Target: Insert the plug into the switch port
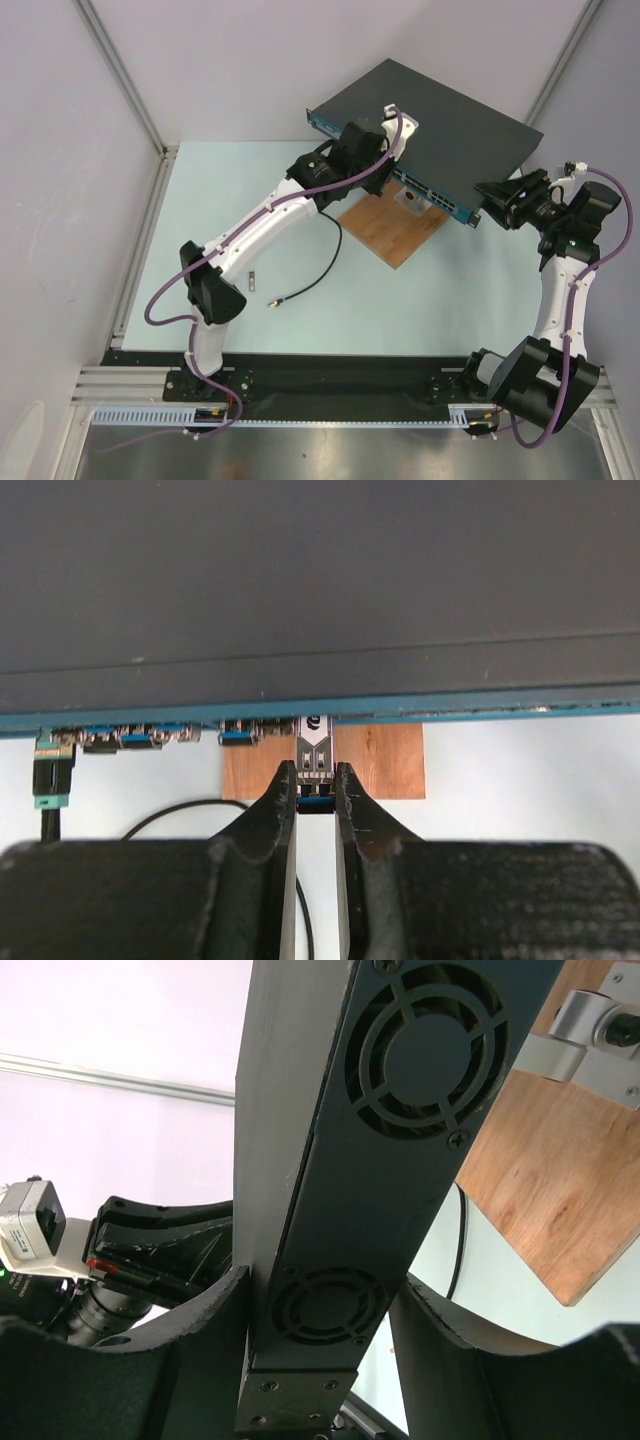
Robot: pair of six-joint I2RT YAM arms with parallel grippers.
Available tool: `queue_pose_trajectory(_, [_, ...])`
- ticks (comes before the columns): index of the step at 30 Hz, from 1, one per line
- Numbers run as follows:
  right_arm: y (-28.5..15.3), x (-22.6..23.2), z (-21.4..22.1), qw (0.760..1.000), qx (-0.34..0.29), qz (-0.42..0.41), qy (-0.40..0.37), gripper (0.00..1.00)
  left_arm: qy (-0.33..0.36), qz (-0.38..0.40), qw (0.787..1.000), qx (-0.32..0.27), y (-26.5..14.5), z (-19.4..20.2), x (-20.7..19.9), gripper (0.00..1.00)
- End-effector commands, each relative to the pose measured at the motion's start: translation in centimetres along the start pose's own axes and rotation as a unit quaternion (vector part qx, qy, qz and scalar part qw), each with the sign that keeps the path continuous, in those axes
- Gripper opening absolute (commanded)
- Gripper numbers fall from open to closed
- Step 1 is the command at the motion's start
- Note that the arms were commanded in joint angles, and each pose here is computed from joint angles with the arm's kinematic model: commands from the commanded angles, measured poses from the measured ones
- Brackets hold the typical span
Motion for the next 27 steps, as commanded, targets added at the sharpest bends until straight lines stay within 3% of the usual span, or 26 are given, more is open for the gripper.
queue_pose_trajectory(1, [0.3, 1.1, -0.3, 0.999, 0.001, -0.018, -0.044, 0.0, -0.02, -0.005, 0.996, -0.091, 0.2, -4.7, 0.5, 0.0])
queue_pose_trajectory(6, [0.4, 1.3, -0.4, 0.999, 0.002, -0.019, -0.045, 0.0, -0.034, 0.0, 0.993, -0.109, 1.0, -5.3, 0.3, 0.02])
queue_pose_trajectory(12, [0.4, 1.4, -0.7, 0.999, 0.002, -0.017, -0.05, 0.0, -0.027, 0.003, 0.993, -0.111, -0.1, -5.9, 0.2, 0.25])
queue_pose_trajectory(20, [0.4, 1.2, -0.9, 0.999, 0.0, -0.015, -0.053, 0.0, 0.001, -0.009, 0.996, -0.085, -4.6, -4.5, 1.3, 0.42])
queue_pose_trajectory(21, [0.4, 1.1, -0.9, 0.999, 0.0, -0.014, -0.052, 0.0, 0.007, -0.001, 0.997, -0.08, -5.0, -4.1, 1.2, 0.52])
queue_pose_trajectory(22, [0.4, 1.2, -1.0, 0.999, 0.0, -0.015, -0.05, 0.0, 0.011, 0.002, 0.997, -0.073, -5.7, -3.7, 1.2, 0.55])
queue_pose_trajectory(27, [0.4, 1.2, -1.1, 0.999, 0.001, -0.015, -0.052, 0.0, 0.02, -0.002, 0.999, -0.039, -7.2, -1.7, 2.0, 0.53])
Point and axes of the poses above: each gripper's point midway between its finger pads, its own y axis out along the fingers, its own x axis along the line the jaws close on, z = x × y, the point moved 3 cm from there along -y, back along the fingers, and after that the axes turned 12 degrees about -y, right-handed, at the moved point
